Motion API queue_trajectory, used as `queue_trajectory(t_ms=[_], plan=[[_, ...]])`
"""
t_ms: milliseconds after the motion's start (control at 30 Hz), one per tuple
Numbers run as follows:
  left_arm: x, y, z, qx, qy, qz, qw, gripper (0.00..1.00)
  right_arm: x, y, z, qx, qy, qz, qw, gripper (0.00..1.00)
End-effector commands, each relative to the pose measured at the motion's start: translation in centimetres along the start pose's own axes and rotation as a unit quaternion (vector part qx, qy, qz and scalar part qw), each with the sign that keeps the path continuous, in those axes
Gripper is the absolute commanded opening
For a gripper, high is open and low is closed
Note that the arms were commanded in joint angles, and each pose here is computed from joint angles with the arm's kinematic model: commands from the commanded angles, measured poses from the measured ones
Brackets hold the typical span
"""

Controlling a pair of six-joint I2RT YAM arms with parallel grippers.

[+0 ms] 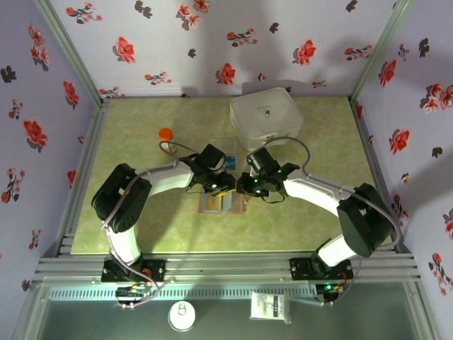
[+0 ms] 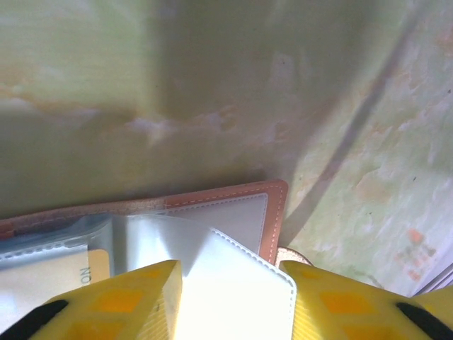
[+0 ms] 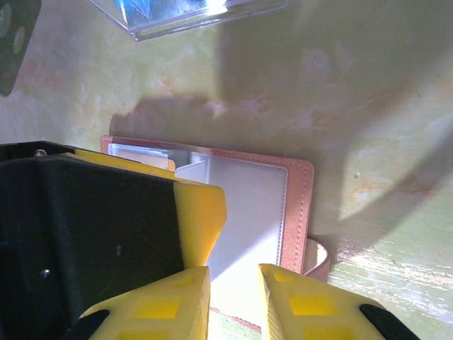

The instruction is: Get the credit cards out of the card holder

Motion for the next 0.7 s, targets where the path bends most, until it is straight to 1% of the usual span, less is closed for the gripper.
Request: queue_trajectory(t_ms=[0, 300, 433, 500, 667], plan=[[-0.1, 0.0, -0.9, -0.005, 0.001, 0.009, 1.000, 0.44, 0.1, 0.3, -0.7, -0.012, -0.005, -0.006, 1.000, 0.26], [0.2, -0.5, -0.3, 0.002, -0.007, 0.013, 1.000, 0.58, 0.0, 0.3, -0.4, -0.010, -0.008, -0.001, 1.000, 0.27], [-0.6, -0.4, -0.5, -0.002, -0.027, 0.019, 0.999, 0.66, 0.1, 0.3, -0.6, -0.011, -0.009, -0.001, 1.000, 0.27], [-1.1, -0.3, -0.5, -0.004, -0.037, 0.024, 0.999, 0.67, 0.0, 0.4, -0.9, -0.017, -0.015, -0.003, 1.000, 0.27], [-1.3, -0.3, -0.4, -0.003, -0.037, 0.025, 0.999, 0.67, -0.1, 0.6, -1.8, -0.036, -0.022, -0.007, 0.999, 0.28]])
Point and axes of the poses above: each hand's point on the last joint's axis, 136 mm out from that joint toward the fingers, its own z axis out along the fingers, its own x axis along the line the jaws close on, y = z × x, the point moved 7 cm from there along -z, back along the fingers, and after that the axes turned 8 degrees about z, right-handed, at the moved point
